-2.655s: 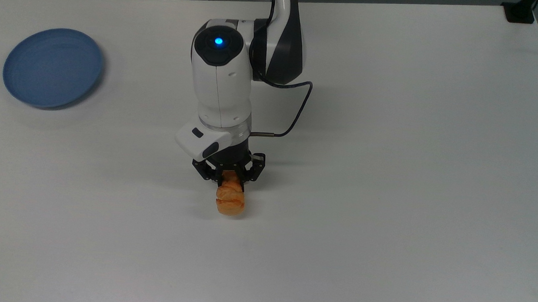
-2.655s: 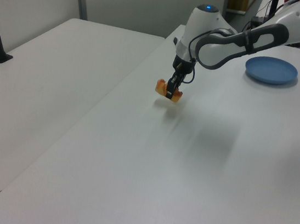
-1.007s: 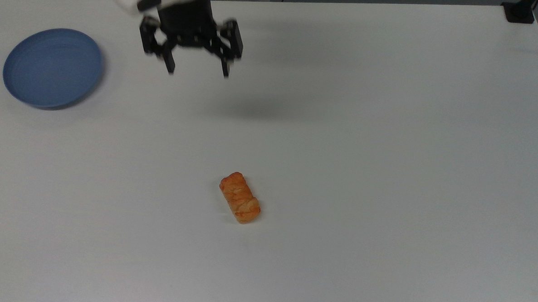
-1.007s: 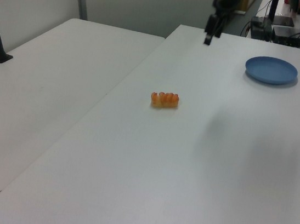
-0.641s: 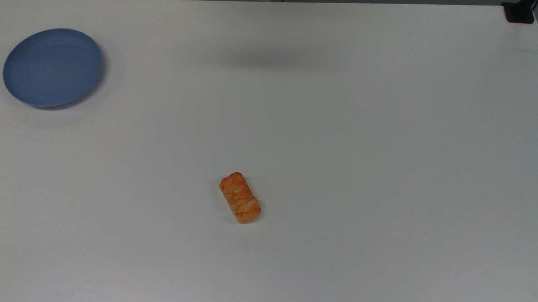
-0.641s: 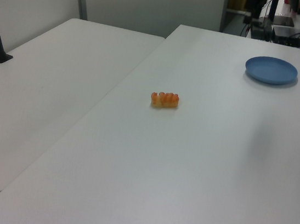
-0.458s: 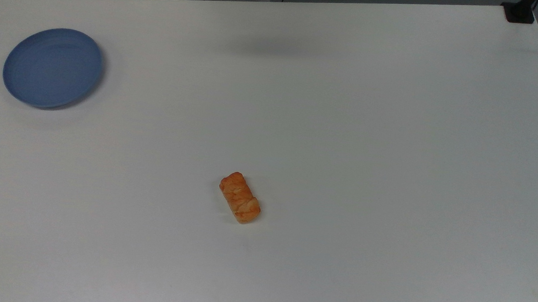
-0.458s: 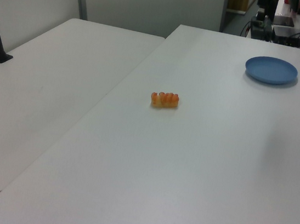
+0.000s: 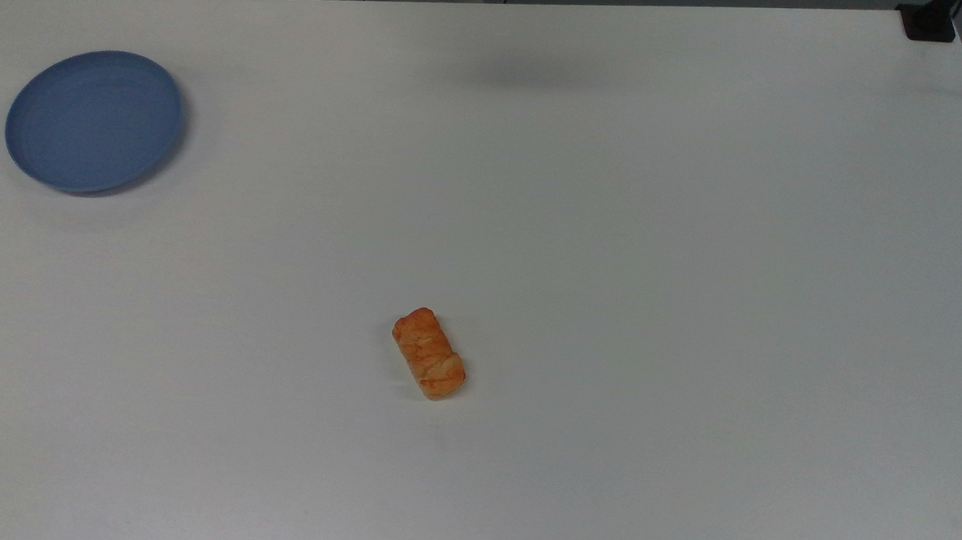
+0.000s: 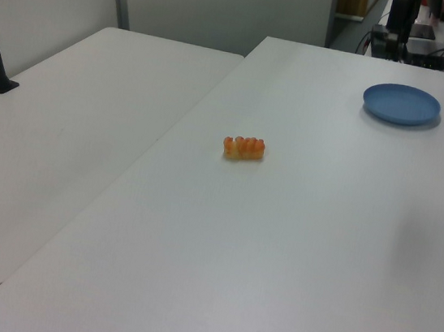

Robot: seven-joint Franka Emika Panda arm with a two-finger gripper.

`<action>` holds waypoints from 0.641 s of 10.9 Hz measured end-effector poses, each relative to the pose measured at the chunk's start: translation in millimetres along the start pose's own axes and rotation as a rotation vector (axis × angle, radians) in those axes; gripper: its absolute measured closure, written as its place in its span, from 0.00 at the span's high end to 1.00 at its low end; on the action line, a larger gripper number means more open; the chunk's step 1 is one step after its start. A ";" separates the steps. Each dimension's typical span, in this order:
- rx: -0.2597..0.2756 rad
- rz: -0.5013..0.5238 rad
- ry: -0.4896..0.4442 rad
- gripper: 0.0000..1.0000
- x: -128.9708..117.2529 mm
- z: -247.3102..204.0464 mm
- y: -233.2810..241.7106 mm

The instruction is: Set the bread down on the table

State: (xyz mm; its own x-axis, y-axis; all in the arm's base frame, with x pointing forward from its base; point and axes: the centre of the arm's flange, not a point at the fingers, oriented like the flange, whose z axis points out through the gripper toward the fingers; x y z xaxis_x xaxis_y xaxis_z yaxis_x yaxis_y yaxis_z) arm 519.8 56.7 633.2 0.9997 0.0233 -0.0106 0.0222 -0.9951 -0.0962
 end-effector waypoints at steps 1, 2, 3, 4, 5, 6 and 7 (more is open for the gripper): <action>-0.002 -0.010 0.008 1.00 2.6 8.4 -6.0; -0.002 -0.011 0.024 1.00 6.5 13.5 -6.9; -0.006 -0.013 0.040 1.00 11.1 17.5 -5.6; -0.017 -0.026 0.053 1.00 16.5 22.5 -4.0; -0.035 -0.042 0.066 1.00 22.4 27.2 -2.8; -0.057 -0.058 0.082 1.00 29.1 32.0 -1.9; -0.069 -0.066 0.103 1.00 36.3 36.2 -1.1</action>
State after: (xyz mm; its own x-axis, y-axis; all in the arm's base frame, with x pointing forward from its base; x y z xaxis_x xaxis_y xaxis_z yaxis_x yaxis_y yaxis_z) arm 555.6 62.1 596.8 0.9920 0.0825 0.0957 0.0852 -0.9961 -0.0246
